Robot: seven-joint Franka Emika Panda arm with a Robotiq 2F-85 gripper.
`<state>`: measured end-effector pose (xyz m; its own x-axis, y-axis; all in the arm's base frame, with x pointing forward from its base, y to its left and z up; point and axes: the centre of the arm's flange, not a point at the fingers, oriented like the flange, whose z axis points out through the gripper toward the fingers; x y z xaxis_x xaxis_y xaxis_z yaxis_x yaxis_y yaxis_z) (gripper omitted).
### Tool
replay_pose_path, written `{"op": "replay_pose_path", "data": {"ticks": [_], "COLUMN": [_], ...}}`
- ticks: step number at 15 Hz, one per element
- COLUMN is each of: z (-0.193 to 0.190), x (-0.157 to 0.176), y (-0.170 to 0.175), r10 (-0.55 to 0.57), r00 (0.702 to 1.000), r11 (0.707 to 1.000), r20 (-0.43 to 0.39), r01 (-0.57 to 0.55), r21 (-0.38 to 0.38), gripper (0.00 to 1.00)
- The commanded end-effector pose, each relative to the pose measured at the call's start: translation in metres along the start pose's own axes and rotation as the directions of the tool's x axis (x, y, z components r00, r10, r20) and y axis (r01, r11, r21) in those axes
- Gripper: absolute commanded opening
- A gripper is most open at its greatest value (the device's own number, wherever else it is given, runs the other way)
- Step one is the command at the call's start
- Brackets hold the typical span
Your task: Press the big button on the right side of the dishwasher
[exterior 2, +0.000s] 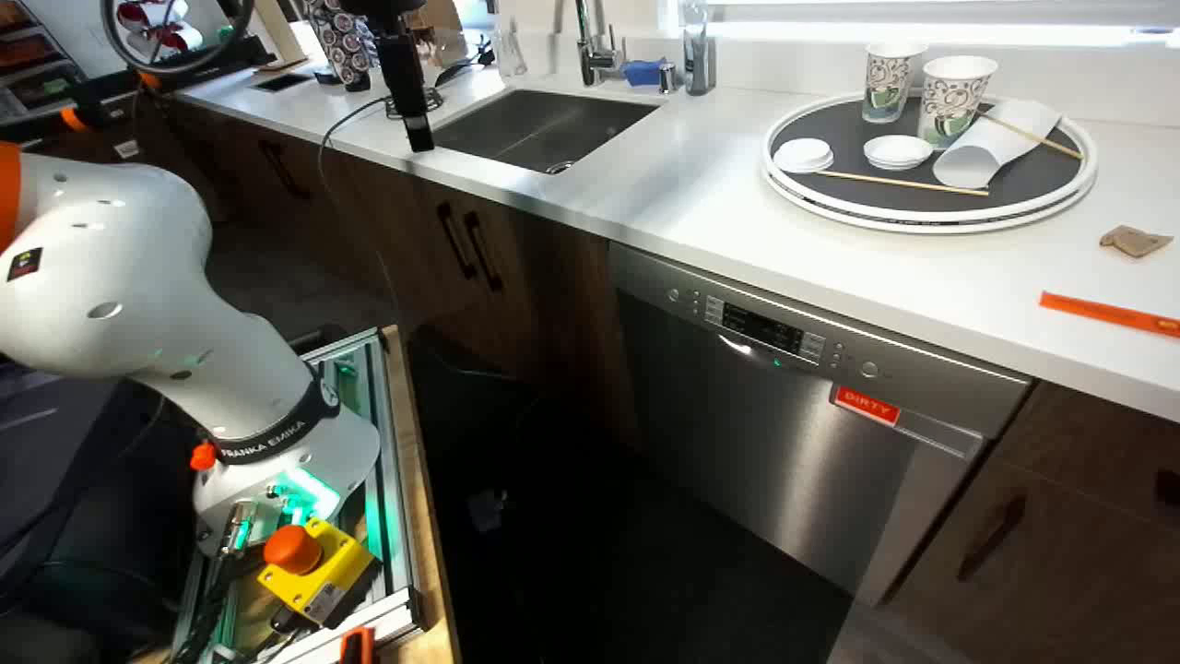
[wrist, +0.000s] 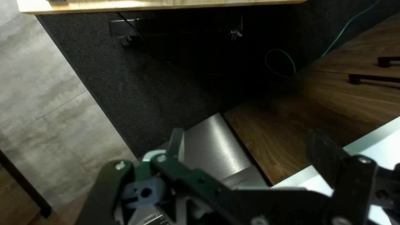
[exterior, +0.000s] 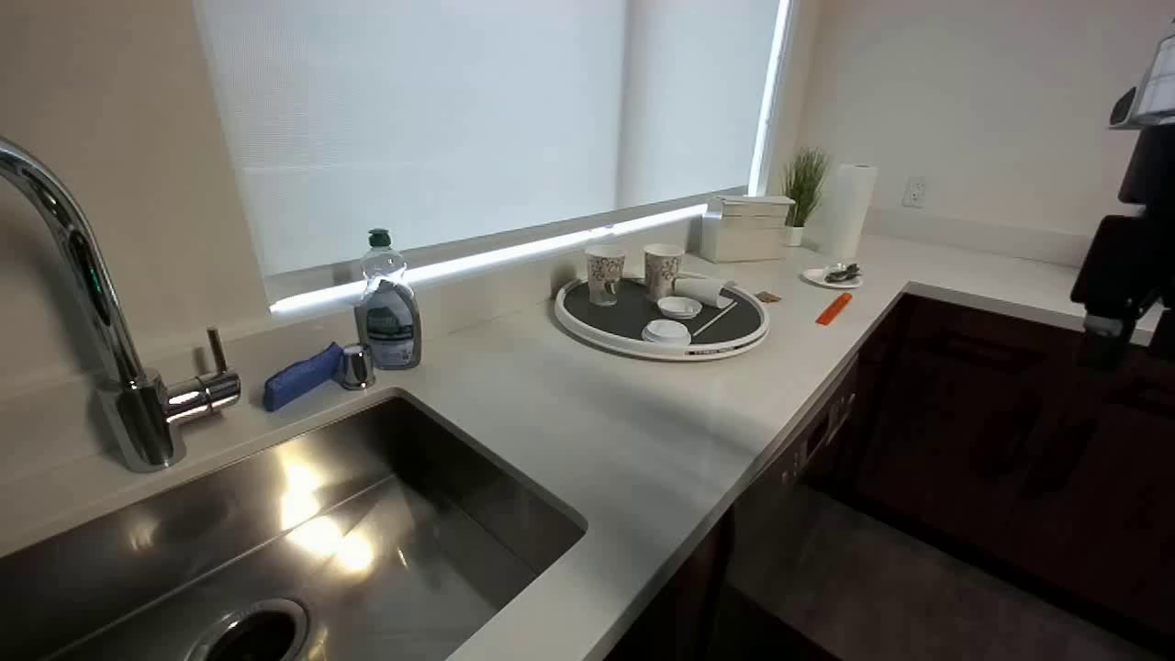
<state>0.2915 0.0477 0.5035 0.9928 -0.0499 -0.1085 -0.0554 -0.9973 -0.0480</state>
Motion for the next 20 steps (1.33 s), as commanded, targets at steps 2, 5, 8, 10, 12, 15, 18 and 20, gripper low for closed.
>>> {"op": "replay_pose_path", "data": {"ticks": [2,5,8,10,12,15,18,20], "z": [0.000,0.000,0.000,0.012,0.018,0.030,0.042,0.051], "x": [0.000,0.000,0.000,0.004,0.009,0.020,0.028,0.033], "y": [0.000,0.000,0.000,0.038,0.074,0.121,0.161,0.186], "r10": [0.000,0.000,0.000,0.140,0.240,0.357,0.356,0.314], "r00": [1.000,1.000,1.000,0.990,0.969,0.928,0.918,0.922], "r11": [1.000,1.000,1.000,0.989,0.968,0.926,0.926,0.938], "r20": [0.000,0.000,0.000,-0.024,-0.051,-0.106,-0.176,-0.228], "r01": [0.000,0.000,0.000,-0.141,-0.244,-0.366,-0.372,-0.338], "r21": [0.000,0.000,0.000,-0.043,-0.066,-0.086,-0.067,-0.077], "gripper": [1.00,1.00,1.00,1.00,1.00,1.00,1.00,1.00]}}
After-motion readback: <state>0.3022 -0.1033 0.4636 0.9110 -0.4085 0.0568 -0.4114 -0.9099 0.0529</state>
